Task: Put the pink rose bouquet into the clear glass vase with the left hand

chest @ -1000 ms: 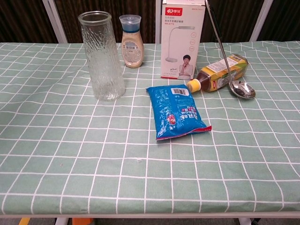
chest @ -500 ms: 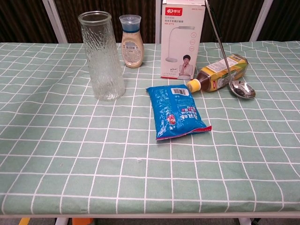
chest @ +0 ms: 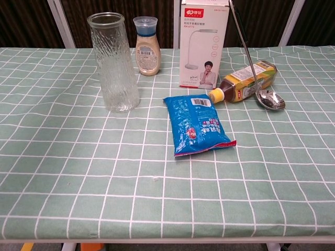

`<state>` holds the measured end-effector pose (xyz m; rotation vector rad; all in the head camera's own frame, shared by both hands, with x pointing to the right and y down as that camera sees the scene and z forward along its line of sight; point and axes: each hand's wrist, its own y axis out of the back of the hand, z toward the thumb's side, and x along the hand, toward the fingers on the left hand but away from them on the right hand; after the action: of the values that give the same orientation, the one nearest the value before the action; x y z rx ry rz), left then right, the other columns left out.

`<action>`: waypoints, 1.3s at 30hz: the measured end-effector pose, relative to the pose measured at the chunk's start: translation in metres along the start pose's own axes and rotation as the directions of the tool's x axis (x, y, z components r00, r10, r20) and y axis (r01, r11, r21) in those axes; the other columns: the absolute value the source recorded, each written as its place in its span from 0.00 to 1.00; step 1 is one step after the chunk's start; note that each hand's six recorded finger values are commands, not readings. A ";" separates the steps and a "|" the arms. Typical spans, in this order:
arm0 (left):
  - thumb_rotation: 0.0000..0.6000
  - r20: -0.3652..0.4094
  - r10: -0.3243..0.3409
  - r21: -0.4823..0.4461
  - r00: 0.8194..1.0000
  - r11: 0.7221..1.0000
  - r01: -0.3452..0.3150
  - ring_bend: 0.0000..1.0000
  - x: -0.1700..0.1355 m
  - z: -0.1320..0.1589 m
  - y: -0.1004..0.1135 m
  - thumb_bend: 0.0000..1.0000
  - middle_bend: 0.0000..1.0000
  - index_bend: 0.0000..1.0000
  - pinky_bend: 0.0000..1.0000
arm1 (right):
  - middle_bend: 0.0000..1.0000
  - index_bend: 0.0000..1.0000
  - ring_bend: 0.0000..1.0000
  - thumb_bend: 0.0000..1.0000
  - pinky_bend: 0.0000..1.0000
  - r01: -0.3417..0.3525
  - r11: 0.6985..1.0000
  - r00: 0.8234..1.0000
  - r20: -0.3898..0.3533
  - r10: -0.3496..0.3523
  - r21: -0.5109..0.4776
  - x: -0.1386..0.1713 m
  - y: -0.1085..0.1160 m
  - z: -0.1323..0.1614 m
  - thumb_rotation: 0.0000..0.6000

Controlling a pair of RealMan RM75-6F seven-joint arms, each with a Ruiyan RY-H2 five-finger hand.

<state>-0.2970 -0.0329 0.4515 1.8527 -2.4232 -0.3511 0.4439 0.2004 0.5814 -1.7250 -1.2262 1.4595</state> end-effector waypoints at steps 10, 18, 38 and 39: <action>1.00 -0.138 -0.030 -0.048 0.990 0.999 0.023 0.43 -0.012 -0.033 -0.001 0.32 0.45 0.46 0.60 | 0.00 0.00 0.00 0.19 0.00 -0.023 1.000 1.000 0.006 0.023 -0.005 -0.002 -0.008 -0.002 1.00; 1.00 -0.169 -0.072 0.001 0.983 0.997 0.073 0.43 -0.026 -0.066 -0.015 0.32 0.46 0.47 0.60 | 0.00 0.00 0.00 0.19 0.00 -0.024 1.000 1.000 0.007 0.024 -0.002 -0.003 -0.009 -0.003 1.00; 1.00 -0.241 -0.196 0.137 0.950 0.963 0.234 0.42 -0.076 -0.140 -0.035 0.32 0.44 0.47 0.60 | 0.00 0.00 0.00 0.19 0.00 -0.033 0.999 0.999 0.027 0.033 -0.010 -0.004 -0.014 -0.010 1.00; 1.00 -0.245 -0.204 0.143 0.948 0.959 0.244 0.41 -0.079 -0.143 -0.036 0.32 0.44 0.47 0.59 | 0.00 0.00 0.00 0.19 0.00 -0.033 0.999 0.999 0.026 0.033 -0.011 -0.004 -0.014 -0.010 1.00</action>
<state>-0.2135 0.0144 0.5892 2.1144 -2.1560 0.0621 0.4498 0.2043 0.5974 -1.7452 -1.2267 1.5021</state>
